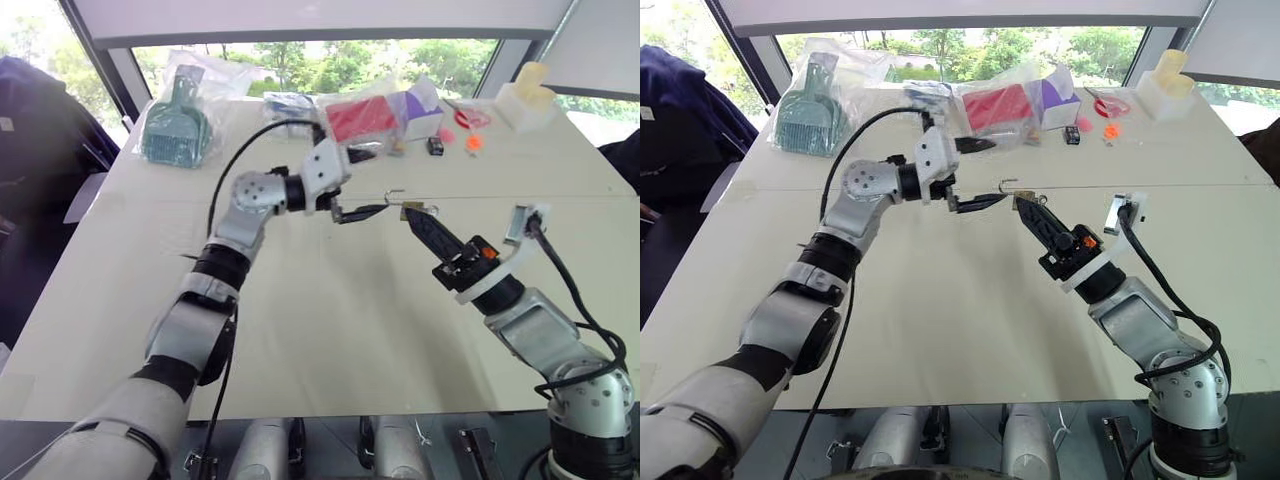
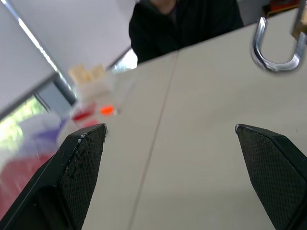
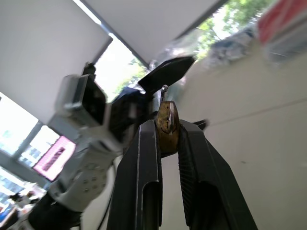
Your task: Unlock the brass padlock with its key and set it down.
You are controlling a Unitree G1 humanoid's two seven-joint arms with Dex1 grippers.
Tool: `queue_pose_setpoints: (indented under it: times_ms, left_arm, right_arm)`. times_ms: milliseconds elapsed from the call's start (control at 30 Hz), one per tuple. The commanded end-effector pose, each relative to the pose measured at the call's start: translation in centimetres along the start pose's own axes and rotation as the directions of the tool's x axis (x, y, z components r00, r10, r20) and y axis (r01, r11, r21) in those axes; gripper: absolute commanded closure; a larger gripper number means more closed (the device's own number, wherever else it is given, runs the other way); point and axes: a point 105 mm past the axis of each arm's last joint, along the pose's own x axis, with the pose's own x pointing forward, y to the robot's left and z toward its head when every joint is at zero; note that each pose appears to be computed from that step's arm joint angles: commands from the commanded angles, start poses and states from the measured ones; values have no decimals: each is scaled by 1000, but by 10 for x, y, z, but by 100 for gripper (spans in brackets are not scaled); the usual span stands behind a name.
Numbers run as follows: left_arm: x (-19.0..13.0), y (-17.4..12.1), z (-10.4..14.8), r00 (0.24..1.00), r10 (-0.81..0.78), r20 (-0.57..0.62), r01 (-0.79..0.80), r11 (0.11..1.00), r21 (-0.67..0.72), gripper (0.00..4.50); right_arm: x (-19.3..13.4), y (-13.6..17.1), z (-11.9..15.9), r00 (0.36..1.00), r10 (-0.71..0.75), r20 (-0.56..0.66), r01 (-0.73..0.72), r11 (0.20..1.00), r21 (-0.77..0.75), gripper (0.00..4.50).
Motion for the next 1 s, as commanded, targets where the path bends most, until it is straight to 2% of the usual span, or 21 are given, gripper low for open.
queue_pose_setpoints:
  times_ms: [33,200,300,533,600,633,733,833,1000]
  left_arm:
    - [-21,-4,15,999,-24,45,29,993,-112,3]
    - [-49,-30,18,998,-64,12,65,965,-255,3]
    - [-60,-43,20,998,-59,-23,50,957,-286,3]
    - [-71,-40,17,996,42,-84,-65,956,-287,3]
    - [-71,-40,16,995,47,-87,-70,955,-287,0]
    - [-71,-40,16,995,49,-89,-72,955,-286,0]
    - [-71,-41,14,994,47,-95,-71,958,-277,0]
    - [-71,-41,13,994,48,-99,-74,958,-278,0]
    - [-73,-39,9,993,64,-98,-91,951,-296,0]
  right_arm:
    - [8,-16,-6,998,-53,-43,55,997,51,450]
    - [33,-40,-17,988,-94,-124,108,987,117,450]
    - [49,-55,-25,978,-118,-172,143,979,143,450]
    - [67,-89,-43,941,-183,-286,225,967,121,450]
    - [67,-94,-45,932,-196,-306,235,967,98,352]
    - [67,-94,-44,929,-196,-314,232,969,83,320]
    - [58,-93,-38,923,-199,-330,217,976,18,171]
    - [28,-89,-22,892,-280,-355,197,948,-251,21]
    - [-16,-71,-2,872,-353,-339,135,839,-527,21]
